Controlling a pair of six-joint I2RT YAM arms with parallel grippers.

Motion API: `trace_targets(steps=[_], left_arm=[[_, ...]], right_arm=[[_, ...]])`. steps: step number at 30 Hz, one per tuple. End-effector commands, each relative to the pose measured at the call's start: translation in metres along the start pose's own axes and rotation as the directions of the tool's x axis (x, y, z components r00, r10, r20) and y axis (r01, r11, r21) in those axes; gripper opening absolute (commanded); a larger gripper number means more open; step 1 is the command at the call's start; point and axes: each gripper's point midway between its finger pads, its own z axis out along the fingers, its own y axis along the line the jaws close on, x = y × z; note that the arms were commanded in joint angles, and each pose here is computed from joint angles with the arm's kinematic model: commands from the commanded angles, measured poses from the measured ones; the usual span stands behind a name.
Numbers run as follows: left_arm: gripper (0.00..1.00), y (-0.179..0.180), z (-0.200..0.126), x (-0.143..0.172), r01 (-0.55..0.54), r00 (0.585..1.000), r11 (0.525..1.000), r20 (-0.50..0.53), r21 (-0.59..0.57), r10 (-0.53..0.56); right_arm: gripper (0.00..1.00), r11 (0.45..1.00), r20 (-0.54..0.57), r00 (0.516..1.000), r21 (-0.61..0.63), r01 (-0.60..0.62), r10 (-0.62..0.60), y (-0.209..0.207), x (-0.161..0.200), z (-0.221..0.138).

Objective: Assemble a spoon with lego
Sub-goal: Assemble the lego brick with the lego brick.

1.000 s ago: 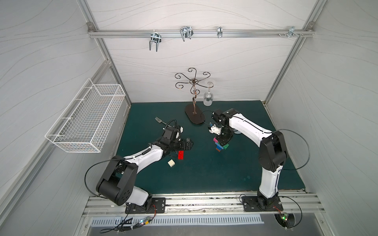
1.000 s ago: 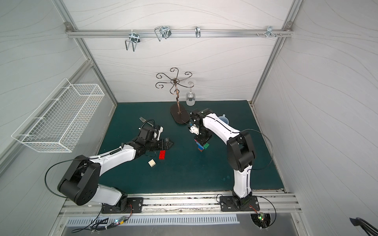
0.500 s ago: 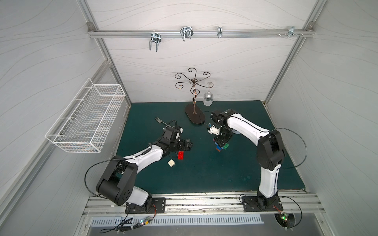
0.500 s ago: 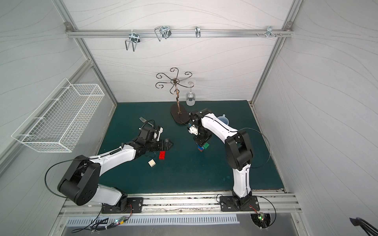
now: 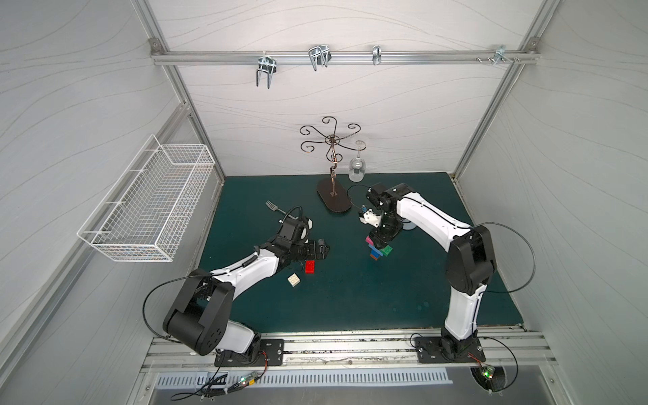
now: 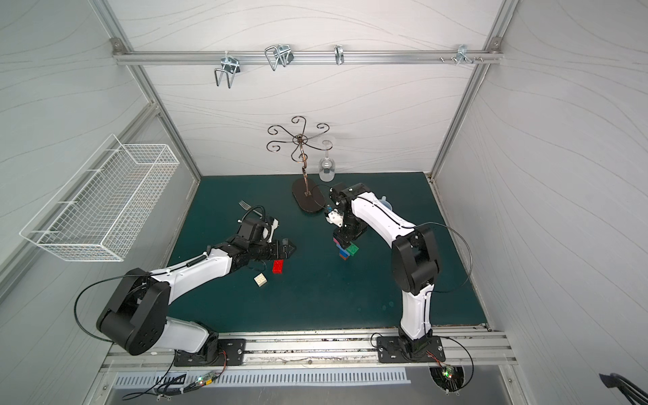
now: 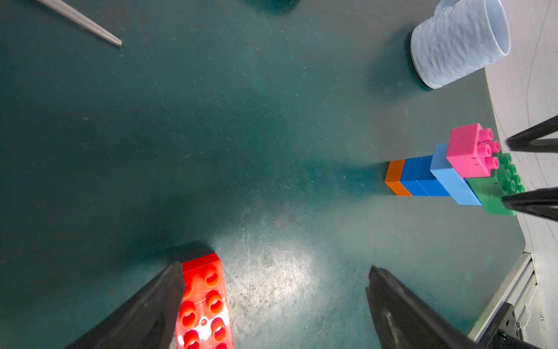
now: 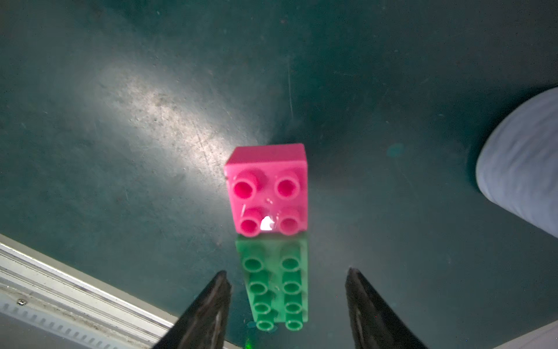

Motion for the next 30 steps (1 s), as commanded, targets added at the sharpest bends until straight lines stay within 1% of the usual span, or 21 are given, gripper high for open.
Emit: trace_targets(steps=[1,4,10,17,21,26,30], left_arm=[[0.99,-0.005,-0.005,-0.008,-0.029,0.999,1.000,0.033,0.005,0.029],[0.99,-0.005,-0.004,-0.008,-0.026,0.999,1.000,0.029,0.004,0.026],[0.99,-0.004,-0.004,-0.008,-0.030,0.999,1.000,0.029,0.000,0.030],[0.99,-0.003,-0.004,-0.007,-0.029,0.999,1.000,0.026,-0.003,0.029],[0.99,-0.003,-0.004,-0.007,-0.028,0.999,1.000,0.028,-0.005,0.028],[0.99,-0.002,-0.004,-0.006,-0.027,0.999,1.000,0.024,-0.008,0.028],[0.99,-0.001,-0.004,-0.003,-0.017,1.000,1.000,0.013,-0.013,0.017]], right_arm=[[0.64,0.999,0.098,0.994,-0.007,-0.041,0.042,-0.006,-0.007,-0.032],[0.65,0.998,0.106,0.993,0.010,-0.056,0.054,-0.012,-0.009,-0.032],[0.65,0.997,0.072,0.995,0.014,-0.075,0.074,-0.020,-0.009,-0.019],[0.65,0.998,-0.016,0.998,0.012,-0.060,0.060,-0.014,0.002,0.012],[0.65,0.999,-0.056,0.997,0.019,-0.051,0.052,-0.011,0.006,0.024],[0.65,0.999,-0.076,0.996,0.022,-0.044,0.045,-0.009,0.009,0.027],[0.65,0.998,-0.040,0.998,0.015,-0.057,0.058,-0.008,0.003,0.016]])
